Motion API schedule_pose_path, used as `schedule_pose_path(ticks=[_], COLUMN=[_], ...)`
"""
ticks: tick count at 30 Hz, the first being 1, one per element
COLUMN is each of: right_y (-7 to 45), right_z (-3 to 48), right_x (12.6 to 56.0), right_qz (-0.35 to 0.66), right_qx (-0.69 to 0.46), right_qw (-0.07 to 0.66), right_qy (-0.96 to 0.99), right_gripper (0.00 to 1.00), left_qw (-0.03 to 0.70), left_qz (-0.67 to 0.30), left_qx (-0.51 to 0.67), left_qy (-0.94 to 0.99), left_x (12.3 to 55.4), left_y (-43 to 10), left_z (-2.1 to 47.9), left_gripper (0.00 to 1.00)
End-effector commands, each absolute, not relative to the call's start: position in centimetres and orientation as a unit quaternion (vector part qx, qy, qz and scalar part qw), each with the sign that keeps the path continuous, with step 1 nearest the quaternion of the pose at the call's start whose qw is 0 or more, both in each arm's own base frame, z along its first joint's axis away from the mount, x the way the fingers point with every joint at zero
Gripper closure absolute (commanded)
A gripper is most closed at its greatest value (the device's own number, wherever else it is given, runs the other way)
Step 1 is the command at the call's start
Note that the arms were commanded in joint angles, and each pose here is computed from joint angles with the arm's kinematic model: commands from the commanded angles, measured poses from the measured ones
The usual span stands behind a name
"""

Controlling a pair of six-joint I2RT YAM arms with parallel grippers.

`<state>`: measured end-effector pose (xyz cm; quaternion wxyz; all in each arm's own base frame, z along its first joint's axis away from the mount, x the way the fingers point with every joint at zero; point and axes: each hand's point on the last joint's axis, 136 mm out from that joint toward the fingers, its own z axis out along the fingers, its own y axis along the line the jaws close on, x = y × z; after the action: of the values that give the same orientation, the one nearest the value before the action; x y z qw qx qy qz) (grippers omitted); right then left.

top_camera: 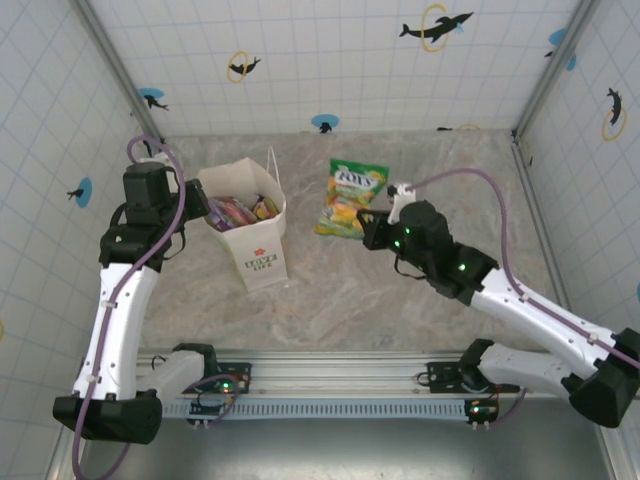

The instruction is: Place the snacks into the paper bag

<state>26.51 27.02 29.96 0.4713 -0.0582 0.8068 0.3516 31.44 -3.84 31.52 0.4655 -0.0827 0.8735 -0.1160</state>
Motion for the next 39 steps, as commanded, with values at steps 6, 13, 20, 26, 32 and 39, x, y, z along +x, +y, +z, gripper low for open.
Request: schedule_pose_path(ticks=[6,13,20,26,32,39], right_y=[34.3,40.4,44.6,47.0,48.8,49.4], right_z=[44.7,46.8,44.4,41.4,39.0,37.7], right_x=[27.0,26.6,29.0,29.9,29.9,29.6], right_qz=[0.429,0.446,0.419,0.401,0.393,0.387], right_qx=[-0.167,-0.222,-0.237,-0.252,-0.276,-0.292], right_qw=[0.599,0.602,0.590,0.571,0.538,0.503], right_qy=[0.656,0.624,0.649,0.671,0.693,0.715], right_gripper=[1.00,1.00,1.00,1.00,0.97,0.56], left_qw=[0.492,0.492,0.494,0.495,0.493,0.493], left_qz=[-0.112,-0.115,-0.113,-0.112,-0.112,-0.111], left_qx=[-0.066,-0.067,-0.066,-0.067,-0.067,-0.068], left_qy=[0.861,0.861,0.860,0.859,0.860,0.860], left_x=[31.5,31.6,31.6,31.5,31.6,31.6], left_y=[-3.9,-4.0,-3.9,-3.8,-3.8,-3.8], left_z=[34.0,34.1,34.5,34.6,34.4,34.3], left_gripper=[1.00,1.00,1.00,1.00,1.00,1.00])
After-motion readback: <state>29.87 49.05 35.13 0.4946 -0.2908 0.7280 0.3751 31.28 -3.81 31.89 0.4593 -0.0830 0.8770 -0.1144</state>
